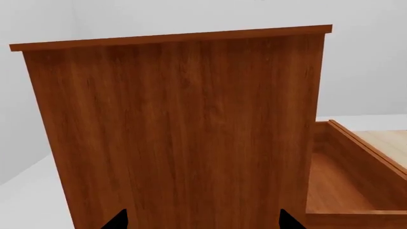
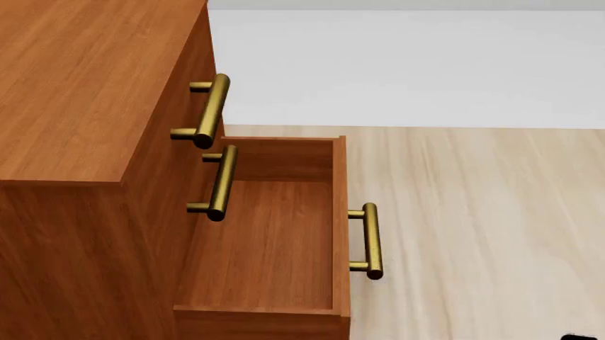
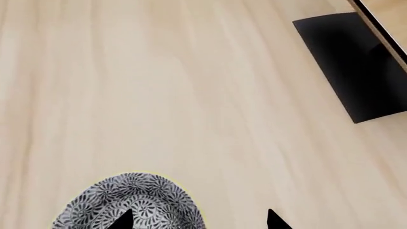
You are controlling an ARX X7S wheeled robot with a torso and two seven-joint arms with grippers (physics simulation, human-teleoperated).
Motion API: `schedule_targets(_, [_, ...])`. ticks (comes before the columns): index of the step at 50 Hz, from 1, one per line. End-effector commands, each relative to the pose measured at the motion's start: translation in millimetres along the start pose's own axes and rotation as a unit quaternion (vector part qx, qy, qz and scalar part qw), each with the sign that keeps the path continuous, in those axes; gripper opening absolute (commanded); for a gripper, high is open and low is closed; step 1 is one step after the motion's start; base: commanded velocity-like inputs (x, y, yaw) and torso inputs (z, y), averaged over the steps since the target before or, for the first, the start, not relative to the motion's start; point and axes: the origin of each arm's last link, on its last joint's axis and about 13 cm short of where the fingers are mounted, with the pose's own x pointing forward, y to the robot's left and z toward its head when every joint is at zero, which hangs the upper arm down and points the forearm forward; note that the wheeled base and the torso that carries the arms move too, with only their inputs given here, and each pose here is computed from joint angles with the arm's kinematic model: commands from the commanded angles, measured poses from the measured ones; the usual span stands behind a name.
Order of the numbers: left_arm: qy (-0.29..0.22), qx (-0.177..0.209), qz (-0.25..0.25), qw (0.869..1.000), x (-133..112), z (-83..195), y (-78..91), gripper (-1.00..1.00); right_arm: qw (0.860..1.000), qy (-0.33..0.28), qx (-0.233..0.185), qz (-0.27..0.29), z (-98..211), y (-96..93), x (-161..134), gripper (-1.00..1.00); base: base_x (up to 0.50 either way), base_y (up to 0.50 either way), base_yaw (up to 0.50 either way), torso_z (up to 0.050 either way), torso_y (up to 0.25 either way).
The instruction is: Put the bowl in the bottom drawer of the cabinet.
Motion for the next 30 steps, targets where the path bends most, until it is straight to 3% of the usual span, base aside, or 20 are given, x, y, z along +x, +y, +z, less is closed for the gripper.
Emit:
schedule_targets(1, [0.000,-0.001,0.001,1.000,0.1,0.0,0.2,1.00,0.999,0.033,-0.004,-0.004,-8.0,-1.6,18.3,1.00,0.00,0.00,0.00,0.000,0.000])
schedule_targets(30, [-0.002,-0.002,0.004,1.000,-0.7,0.4,1.0,1.00,0.996,0.088,-0.025,-0.001,-29.4,10.9,61.7,1.00,0.00,0.00,0.00,0.000,0.000])
